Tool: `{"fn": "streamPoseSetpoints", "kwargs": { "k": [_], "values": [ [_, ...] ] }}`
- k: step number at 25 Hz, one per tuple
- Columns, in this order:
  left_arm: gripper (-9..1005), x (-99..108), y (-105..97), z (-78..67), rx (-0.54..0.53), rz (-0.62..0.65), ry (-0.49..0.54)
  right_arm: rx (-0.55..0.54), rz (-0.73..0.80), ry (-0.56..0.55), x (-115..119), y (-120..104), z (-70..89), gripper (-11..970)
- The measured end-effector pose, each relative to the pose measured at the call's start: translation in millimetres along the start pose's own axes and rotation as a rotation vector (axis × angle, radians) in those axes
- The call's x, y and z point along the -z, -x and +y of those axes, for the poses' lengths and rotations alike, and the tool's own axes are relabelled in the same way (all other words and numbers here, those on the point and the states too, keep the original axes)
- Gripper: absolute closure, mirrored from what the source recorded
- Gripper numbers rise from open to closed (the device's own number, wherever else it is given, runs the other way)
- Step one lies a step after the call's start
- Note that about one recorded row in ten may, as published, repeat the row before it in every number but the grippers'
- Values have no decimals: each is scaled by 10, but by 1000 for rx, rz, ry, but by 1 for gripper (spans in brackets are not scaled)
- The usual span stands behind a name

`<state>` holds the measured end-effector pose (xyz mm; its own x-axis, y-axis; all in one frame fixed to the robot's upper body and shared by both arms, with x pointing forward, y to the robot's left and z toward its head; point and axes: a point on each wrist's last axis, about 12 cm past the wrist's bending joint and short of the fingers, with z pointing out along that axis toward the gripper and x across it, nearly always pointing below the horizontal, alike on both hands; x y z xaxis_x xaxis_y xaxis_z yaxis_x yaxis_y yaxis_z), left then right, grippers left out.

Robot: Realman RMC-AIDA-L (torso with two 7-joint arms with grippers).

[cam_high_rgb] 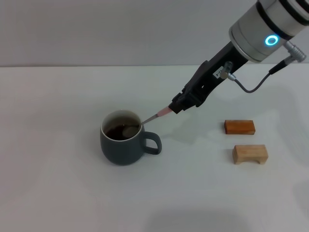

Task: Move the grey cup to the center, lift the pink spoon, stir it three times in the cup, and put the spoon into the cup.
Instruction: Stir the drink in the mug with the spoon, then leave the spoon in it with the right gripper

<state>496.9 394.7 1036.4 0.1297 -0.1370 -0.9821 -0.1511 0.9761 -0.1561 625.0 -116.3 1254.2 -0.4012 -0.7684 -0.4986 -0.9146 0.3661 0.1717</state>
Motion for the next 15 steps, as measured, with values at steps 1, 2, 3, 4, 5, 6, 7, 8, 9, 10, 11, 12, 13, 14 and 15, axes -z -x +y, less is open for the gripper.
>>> {"fn": "streamPoseSetpoints", "kwargs": {
  "k": [1, 2, 3, 4, 5, 6, 7, 8, 9, 10, 11, 12, 13, 14, 15],
  "values": [
    [978, 7, 1, 1, 0, -1, -1, 1, 3, -4, -13, 9, -11, 837],
    [978, 7, 1, 1, 0, -1, -1, 4, 4, -7, -26, 25, -17, 837],
    [978, 7, 1, 1, 0, -1, -1, 12, 7, -16, -49, 60, -33, 837],
    [978, 7, 1, 1, 0, -1, -1, 12, 7, -16, -49, 60, -33, 837],
    [978, 30, -8, -6, -1, 0, -10, 17, 10, -23, -57, 85, -42, 837],
    [978, 35, -17, -16, -1, 4, -15, 23, 13, -27, -64, 110, -46, 837],
    [978, 35, -17, -16, -1, 4, -15, 29, 14, -30, -71, 136, -45, 837],
    [978, 35, -17, -16, -1, 4, -15, 38, 14, -33, -75, 167, -41, 837],
    [978, 46, -31, -26, 0, 10, -20, 55, 15, -42, -84, 229, -34, 837],
    [978, 65, -43, -34, 3, 11, -23, 55, 15, -42, -84, 229, -34, 837],
    [978, 67, -41, -35, 4, 8, -23, 60, 17, -46, -92, 251, -34, 837],
    [978, 67, -39, -36, 4, 5, -24, 64, 18, -47, -102, 271, -32, 837],
    [978, 67, -39, -36, 4, 5, -24, 68, 21, -46, -120, 297, -26, 837],
    [978, 67, -39, -36, 4, 5, -24, 71, 21, -45, -136, 315, -23, 837],
    [978, 67, -33, -37, 5, 1, -26, 70, 25, -41, -157, 324, -18, 836]
  ]
}}
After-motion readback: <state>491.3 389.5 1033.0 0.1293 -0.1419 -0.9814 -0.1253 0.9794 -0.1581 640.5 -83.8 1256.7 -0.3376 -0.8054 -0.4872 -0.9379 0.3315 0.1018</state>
